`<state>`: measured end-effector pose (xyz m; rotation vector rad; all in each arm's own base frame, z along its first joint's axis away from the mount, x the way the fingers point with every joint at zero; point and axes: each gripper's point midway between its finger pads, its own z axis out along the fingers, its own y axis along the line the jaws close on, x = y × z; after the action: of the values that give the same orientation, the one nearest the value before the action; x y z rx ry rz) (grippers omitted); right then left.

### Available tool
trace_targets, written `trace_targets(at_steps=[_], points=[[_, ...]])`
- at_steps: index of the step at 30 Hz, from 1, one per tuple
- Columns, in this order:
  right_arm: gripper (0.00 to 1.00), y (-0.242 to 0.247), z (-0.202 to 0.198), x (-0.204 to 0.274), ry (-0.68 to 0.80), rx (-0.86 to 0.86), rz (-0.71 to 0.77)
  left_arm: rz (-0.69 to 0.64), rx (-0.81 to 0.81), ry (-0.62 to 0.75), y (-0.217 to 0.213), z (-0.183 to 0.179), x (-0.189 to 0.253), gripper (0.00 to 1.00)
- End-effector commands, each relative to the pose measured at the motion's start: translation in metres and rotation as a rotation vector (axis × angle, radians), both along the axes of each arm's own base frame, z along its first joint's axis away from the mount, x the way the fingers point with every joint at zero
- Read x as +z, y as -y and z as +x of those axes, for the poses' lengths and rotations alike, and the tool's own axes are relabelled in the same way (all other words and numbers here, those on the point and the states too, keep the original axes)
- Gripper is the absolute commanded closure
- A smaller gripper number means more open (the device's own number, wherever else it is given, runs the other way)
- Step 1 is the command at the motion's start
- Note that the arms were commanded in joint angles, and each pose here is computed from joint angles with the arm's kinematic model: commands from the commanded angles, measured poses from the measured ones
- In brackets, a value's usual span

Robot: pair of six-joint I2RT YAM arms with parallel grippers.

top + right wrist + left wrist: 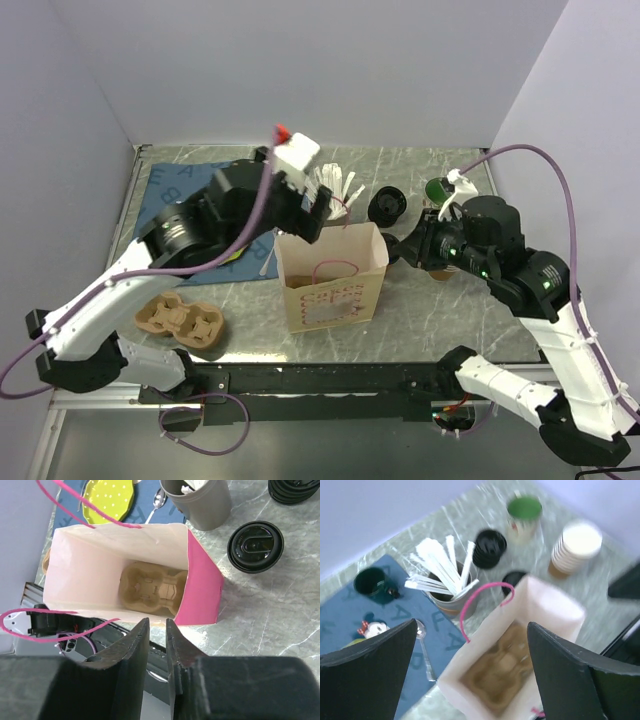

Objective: Pack the takeout coffee

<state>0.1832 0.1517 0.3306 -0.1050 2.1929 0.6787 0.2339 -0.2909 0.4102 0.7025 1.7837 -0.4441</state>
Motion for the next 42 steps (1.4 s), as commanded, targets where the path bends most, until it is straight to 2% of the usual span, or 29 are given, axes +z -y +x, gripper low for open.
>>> trace_targets(at_steps=[1,7,10,11,12,14,23,31,33,34,39,42], points=[[0.71,0.01,-0.008,0.017,0.057,-0.009,0.013,-0.263,0.253,-0.07,-0.031,0.004,0.033,0.03],[0.69,0.008,-0.015,0.004,0.018,0.008,0.016,-0.356,0.348,-0.133,-0.06,-0.007,0.026,0.03],[0.69,0.008,-0.016,0.003,0.011,0.009,0.016,-0.359,0.466,-0.191,-0.08,-0.009,0.011,0.03],[0.68,0.009,-0.015,0.006,0.017,0.004,0.016,-0.399,0.528,-0.215,-0.087,-0.008,0.008,0.03],[0.68,0.009,-0.014,0.007,0.016,-0.003,0.015,-0.372,0.57,-0.241,-0.096,-0.011,-0.005,0.01],[0.68,0.013,-0.013,0.012,0.013,-0.032,0.011,-0.432,0.676,-0.292,-0.108,-0.012,-0.014,0.06],[0.67,0.017,-0.007,0.007,-0.064,-0.092,-0.029,-0.279,0.822,-0.448,-0.126,-0.031,-0.074,0.07],[0.67,0.014,0.013,0.018,-0.007,-0.096,-0.068,-0.42,0.805,-0.502,-0.125,-0.04,-0.066,0.11],[0.67,0.019,0.025,0.018,0.003,-0.14,-0.104,-0.443,0.765,-0.475,-0.122,-0.037,-0.061,0.09],[0.67,0.024,0.03,0.025,0.019,-0.175,-0.109,-0.41,0.73,-0.449,-0.122,-0.037,-0.06,0.09],[0.66,0.04,0.069,0.029,0.044,-0.295,-0.243,-0.489,0.63,-0.409,-0.117,-0.039,-0.043,0.02],[0.64,0.048,0.094,0.024,0.033,-0.325,-0.263,-0.525,0.565,-0.397,-0.116,-0.044,-0.04,0.01]])
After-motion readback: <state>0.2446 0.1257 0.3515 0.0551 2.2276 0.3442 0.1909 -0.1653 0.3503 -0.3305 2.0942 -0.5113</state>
